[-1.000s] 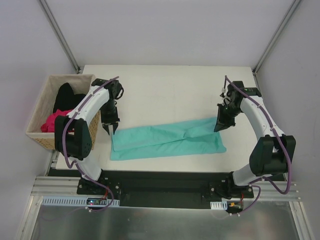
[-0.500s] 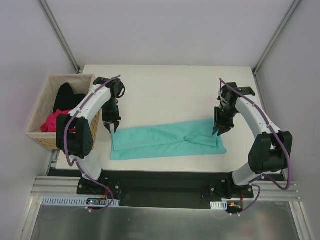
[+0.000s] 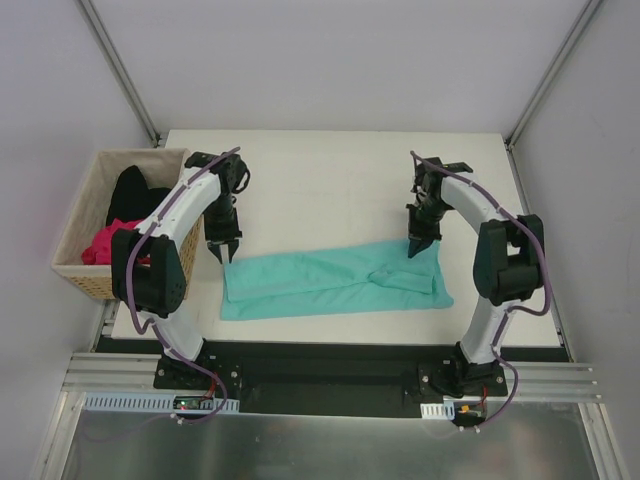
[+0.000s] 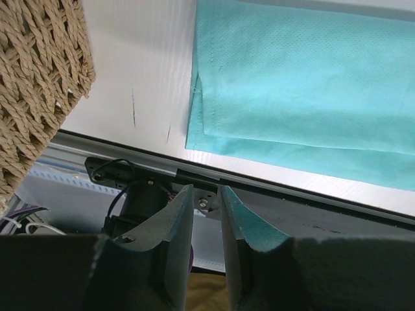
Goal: Fold and stack the t-shirts
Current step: Fold the other side of the tshirt into a rectangle
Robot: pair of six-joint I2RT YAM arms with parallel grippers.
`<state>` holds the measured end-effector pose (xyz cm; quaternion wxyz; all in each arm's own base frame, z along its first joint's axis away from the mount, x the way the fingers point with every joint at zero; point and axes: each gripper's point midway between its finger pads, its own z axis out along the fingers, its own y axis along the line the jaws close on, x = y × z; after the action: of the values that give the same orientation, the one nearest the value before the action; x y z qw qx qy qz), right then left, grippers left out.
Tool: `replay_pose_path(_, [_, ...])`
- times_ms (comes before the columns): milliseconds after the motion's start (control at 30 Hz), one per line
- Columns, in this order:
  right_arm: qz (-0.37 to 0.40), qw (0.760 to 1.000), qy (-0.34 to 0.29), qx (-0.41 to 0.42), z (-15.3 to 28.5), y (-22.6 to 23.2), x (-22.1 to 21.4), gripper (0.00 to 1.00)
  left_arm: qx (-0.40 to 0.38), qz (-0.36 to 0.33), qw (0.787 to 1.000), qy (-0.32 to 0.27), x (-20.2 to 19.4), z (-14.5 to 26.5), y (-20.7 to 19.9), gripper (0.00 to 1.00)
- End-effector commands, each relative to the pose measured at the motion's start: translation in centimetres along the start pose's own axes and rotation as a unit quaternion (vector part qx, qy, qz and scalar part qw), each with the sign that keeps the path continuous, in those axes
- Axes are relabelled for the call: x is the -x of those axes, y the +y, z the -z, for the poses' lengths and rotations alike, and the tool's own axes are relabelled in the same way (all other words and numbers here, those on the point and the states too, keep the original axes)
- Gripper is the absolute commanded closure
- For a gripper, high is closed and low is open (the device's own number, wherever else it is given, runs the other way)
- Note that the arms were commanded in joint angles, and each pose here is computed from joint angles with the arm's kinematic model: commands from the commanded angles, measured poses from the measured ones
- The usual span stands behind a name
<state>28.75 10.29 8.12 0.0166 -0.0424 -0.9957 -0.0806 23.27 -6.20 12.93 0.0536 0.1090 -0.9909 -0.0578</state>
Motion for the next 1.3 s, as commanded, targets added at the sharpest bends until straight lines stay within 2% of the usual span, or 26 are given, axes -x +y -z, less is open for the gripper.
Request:
replay_pose_path(0, [0.014, 1.000, -0.017, 0.018, -0.5, 2.9, 1.6, 0.96, -0.020, 0.014, 0.999, -0.042, -0.1, 3.0, 0.1, 0.77])
replay_pose_path(233, [0.037, 0.999, -0.004, 0.017, -1.6, 5.2, 0.2, 0.99, -0.021, 0.020, 0.999, -0.043, -0.4, 3.1, 0.2, 0.77])
replay_pose_path(633, [0.041, 0.999, 0.027, 0.007, -3.4, 4.9, -3.6, 0.99, -0.019, 0.014, 0.999, -0.041, -0.2, 2.9, 0.1, 0.77])
replay_pose_path(1267, [0.055, 0.998, 0.037, -0.002, -2.2, 5.0, -9.7, 0.99, -0.034, -0.011, 0.999, -0.038, 2.1, 2.5, -1.9, 0.78])
